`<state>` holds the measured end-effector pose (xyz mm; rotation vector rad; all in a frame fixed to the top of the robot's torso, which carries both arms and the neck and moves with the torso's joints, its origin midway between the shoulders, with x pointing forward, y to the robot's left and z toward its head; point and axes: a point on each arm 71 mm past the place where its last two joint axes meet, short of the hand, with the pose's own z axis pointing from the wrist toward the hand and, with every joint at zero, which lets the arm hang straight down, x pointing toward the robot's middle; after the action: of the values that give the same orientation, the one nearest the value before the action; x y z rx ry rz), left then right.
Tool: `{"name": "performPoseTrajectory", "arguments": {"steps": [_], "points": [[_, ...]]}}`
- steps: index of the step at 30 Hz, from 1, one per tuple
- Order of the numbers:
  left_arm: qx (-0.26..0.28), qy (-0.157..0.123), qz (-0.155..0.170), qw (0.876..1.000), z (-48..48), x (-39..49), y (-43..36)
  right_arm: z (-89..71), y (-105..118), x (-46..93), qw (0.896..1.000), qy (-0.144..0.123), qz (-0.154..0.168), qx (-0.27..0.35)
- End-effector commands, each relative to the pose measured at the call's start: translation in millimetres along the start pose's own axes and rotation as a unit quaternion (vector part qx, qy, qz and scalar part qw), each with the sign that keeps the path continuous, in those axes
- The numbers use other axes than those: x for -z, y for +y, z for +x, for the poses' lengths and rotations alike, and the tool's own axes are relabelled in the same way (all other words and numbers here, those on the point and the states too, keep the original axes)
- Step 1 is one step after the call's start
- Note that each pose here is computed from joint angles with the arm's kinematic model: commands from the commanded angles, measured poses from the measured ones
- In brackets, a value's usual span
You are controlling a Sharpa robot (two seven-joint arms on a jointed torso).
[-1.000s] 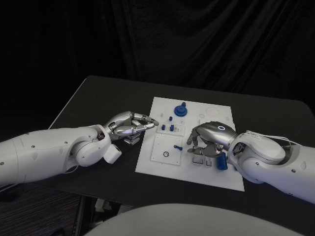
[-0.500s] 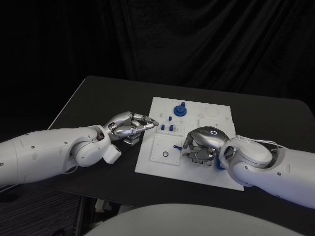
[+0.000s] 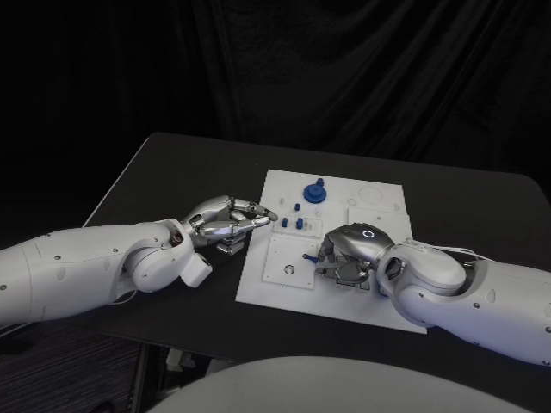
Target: Assemble the parts on the task board
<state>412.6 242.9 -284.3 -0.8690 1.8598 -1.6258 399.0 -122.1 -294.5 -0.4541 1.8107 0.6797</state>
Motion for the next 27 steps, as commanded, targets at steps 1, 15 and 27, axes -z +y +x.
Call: {"name": "performPoseTrajectory", "arguments": {"steps": [1, 15, 27], "points": [[0.008, 0.006, 0.002, 1.000, 1.8, -0.4, 0.1, 1.3, -0.1, -1.1, 1.000, -0.002, 0.008, 0.004], [0.009, 0.009, -0.001, 1.000, 2.4, -1.1, 1.0, 2.5, -0.1, -6.2, 1.000, -0.007, 0.014, 0.004], [0.010, 0.011, -0.004, 1.000, 3.3, -1.8, 1.9, 3.4, -0.8, -9.3, 1.000, -0.011, 0.028, 0.007]]}}
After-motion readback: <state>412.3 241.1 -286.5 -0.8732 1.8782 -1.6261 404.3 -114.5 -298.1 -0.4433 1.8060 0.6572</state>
